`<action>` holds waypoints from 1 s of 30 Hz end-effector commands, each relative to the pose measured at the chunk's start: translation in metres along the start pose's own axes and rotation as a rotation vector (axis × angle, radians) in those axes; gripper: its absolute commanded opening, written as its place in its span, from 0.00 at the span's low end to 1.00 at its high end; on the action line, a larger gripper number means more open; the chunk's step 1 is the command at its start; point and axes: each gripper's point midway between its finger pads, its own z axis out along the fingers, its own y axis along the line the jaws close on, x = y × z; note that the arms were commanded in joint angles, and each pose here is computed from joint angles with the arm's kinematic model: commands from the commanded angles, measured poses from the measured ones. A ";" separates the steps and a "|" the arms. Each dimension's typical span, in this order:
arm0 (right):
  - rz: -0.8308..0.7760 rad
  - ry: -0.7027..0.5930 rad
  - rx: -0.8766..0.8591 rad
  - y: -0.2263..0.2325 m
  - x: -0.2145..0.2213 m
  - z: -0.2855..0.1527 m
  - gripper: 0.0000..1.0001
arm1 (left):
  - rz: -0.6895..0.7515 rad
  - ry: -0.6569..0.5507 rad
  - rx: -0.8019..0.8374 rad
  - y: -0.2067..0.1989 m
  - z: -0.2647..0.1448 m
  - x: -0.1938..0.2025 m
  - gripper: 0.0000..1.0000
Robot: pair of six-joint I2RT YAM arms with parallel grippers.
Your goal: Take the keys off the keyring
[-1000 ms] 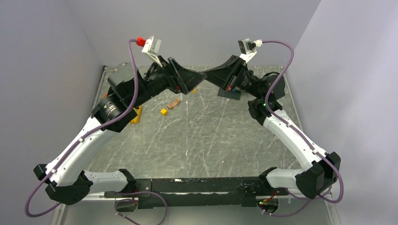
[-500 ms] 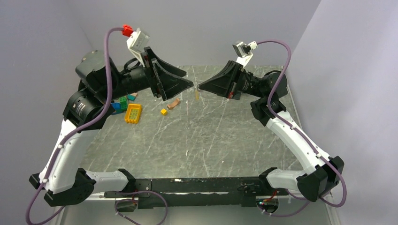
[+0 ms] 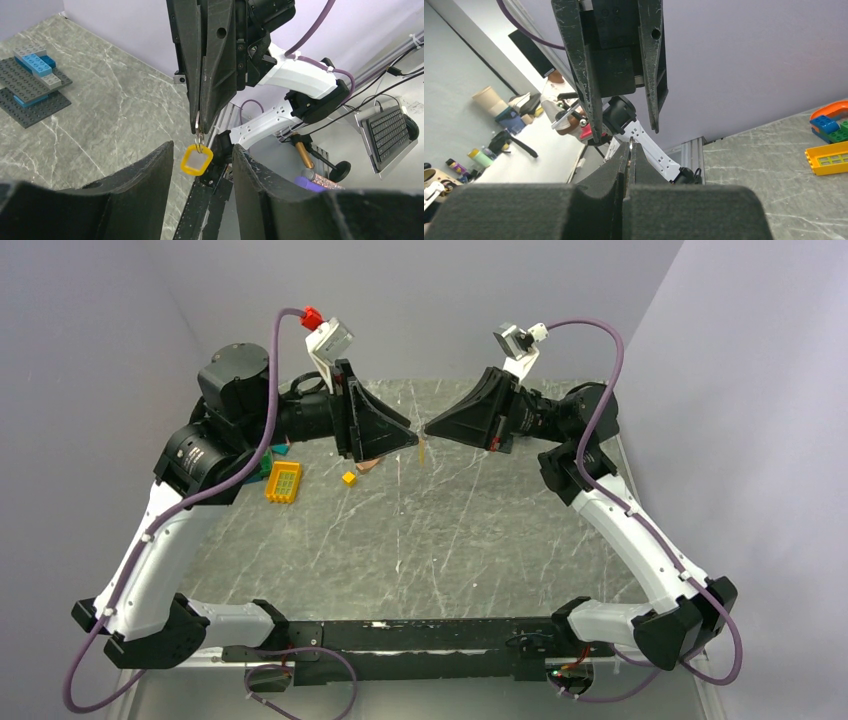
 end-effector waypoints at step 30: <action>-0.071 0.028 -0.023 0.015 -0.006 0.000 0.00 | 0.023 0.003 0.071 -0.004 0.012 -0.007 0.17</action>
